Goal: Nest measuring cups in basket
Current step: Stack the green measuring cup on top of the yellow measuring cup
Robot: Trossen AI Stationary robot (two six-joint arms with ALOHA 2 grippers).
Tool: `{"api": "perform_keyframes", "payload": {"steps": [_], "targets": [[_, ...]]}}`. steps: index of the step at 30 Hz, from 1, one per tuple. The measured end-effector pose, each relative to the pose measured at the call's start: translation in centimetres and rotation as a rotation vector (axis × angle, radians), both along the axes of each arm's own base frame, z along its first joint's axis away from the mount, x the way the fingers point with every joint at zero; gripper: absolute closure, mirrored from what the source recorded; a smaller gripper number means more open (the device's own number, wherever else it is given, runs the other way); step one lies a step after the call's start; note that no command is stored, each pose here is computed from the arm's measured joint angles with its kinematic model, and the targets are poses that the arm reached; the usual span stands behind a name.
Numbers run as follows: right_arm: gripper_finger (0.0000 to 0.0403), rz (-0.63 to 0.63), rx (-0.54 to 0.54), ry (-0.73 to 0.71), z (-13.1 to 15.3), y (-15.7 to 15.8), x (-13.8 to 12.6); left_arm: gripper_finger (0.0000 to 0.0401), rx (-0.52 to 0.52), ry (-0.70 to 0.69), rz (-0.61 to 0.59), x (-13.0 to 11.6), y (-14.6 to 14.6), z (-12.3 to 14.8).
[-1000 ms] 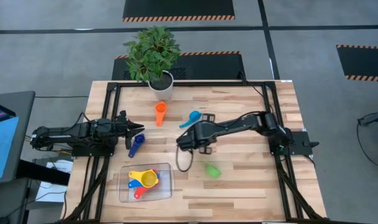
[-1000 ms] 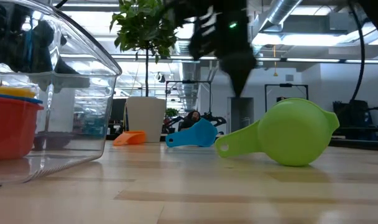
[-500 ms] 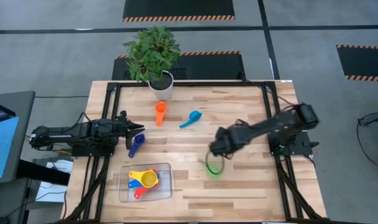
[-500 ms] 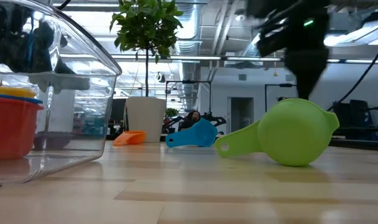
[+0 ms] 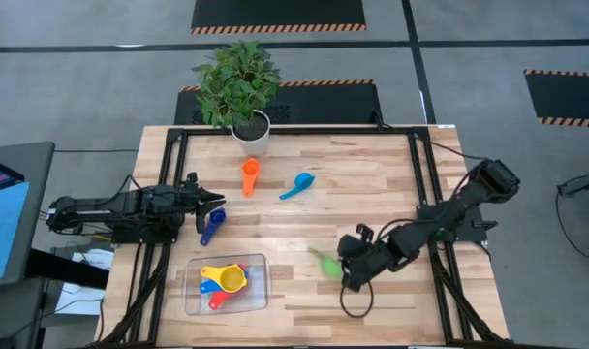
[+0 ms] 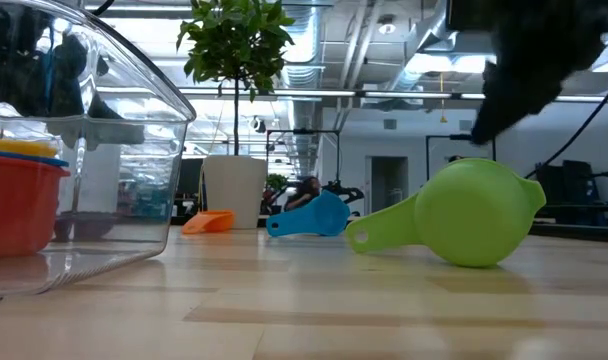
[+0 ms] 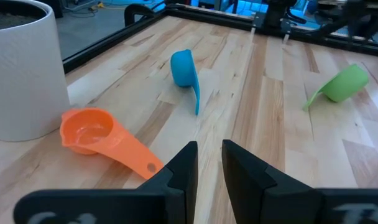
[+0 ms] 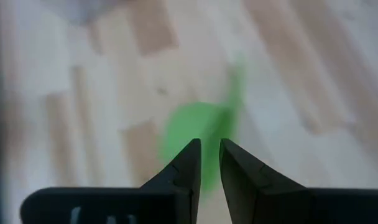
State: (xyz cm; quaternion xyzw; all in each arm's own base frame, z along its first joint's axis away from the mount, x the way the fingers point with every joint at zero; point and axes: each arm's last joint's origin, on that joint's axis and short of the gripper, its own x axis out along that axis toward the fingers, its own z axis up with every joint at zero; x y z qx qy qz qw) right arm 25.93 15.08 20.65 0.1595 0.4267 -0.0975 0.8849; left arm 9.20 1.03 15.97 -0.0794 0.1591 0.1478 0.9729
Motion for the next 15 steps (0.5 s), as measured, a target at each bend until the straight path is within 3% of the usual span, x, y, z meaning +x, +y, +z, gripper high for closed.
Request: {"api": "perform_keyframes", "payload": {"steps": [5, 15], "targets": [[0.0321, 0.018, -0.009, -0.037, -0.2, 1.4, -0.4, 0.0339, 0.0, 0.0, 0.002, 0.0, 0.0, 0.0], [0.0321, -0.008, -0.086, -0.045, -0.5, 0.9, -0.1, 0.0339, -0.001, -0.005, 0.002, 0.0, 0.0, 0.0]]}}
